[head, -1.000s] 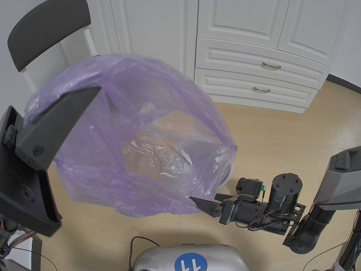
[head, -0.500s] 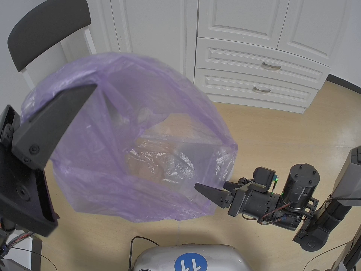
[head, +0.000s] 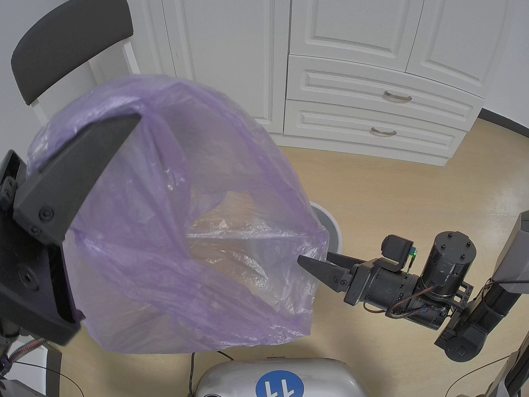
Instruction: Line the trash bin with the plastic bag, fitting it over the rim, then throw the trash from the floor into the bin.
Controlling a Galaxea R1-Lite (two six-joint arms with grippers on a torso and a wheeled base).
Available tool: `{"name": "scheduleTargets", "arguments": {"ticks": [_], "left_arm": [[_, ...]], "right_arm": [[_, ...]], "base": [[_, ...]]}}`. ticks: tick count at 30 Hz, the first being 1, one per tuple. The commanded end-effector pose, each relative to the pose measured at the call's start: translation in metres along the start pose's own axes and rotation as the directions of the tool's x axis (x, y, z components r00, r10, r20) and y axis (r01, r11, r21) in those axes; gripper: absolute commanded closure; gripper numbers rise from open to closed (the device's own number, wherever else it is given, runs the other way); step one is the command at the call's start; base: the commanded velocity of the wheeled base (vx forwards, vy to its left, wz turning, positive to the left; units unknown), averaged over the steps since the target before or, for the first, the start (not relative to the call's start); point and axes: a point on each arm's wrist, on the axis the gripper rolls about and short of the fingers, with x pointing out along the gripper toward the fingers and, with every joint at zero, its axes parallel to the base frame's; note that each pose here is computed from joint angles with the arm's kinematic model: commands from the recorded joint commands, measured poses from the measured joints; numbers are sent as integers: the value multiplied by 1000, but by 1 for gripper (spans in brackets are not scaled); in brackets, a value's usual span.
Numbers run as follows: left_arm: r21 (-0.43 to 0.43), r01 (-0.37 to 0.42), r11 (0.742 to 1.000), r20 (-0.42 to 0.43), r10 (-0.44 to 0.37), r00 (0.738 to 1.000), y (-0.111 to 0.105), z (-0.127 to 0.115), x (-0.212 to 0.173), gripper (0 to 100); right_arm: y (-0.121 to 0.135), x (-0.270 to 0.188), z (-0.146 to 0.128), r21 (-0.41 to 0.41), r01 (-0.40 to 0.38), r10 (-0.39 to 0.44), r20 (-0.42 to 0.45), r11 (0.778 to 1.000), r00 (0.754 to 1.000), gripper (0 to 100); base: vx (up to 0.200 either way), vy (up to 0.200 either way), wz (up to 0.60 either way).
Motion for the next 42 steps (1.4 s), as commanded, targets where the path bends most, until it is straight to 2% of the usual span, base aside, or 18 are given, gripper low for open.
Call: {"name": "scheduleTargets", "arguments": {"ticks": [1, 16, 21, 36, 42], "left_arm": [[0, 1, 1000, -2, -1, 1000, 0, -1, 1, 100], [-12, 30, 999, -25, -30, 999, -6, -6, 3, 100], [-22, 53, 998, -36, -54, 998, -11, -9, 2, 100], [-30, 53, 998, -39, -54, 998, -11, -10, 2, 100], [-30, 53, 998, -41, -55, 998, -11, -10, 2, 100]], "right_arm": [[-2, 3, -5, 0, -2, 2, -11, 1000, 1000, 0], [-2, 22, -27, 23, -6, 8, -65, 1000, 998, 0], [-1, 27, -24, 18, 13, -12, -27, 1000, 1000, 0], [3, 16, 1, -6, 9, -8, 58, 1000, 998, 0], [2, 15, 1, -12, 12, -11, 56, 1000, 998, 0]], "base": [[0, 0, 0], [0, 0, 0], [0, 0, 0], [0, 0, 0], [0, 0, 0]]}}
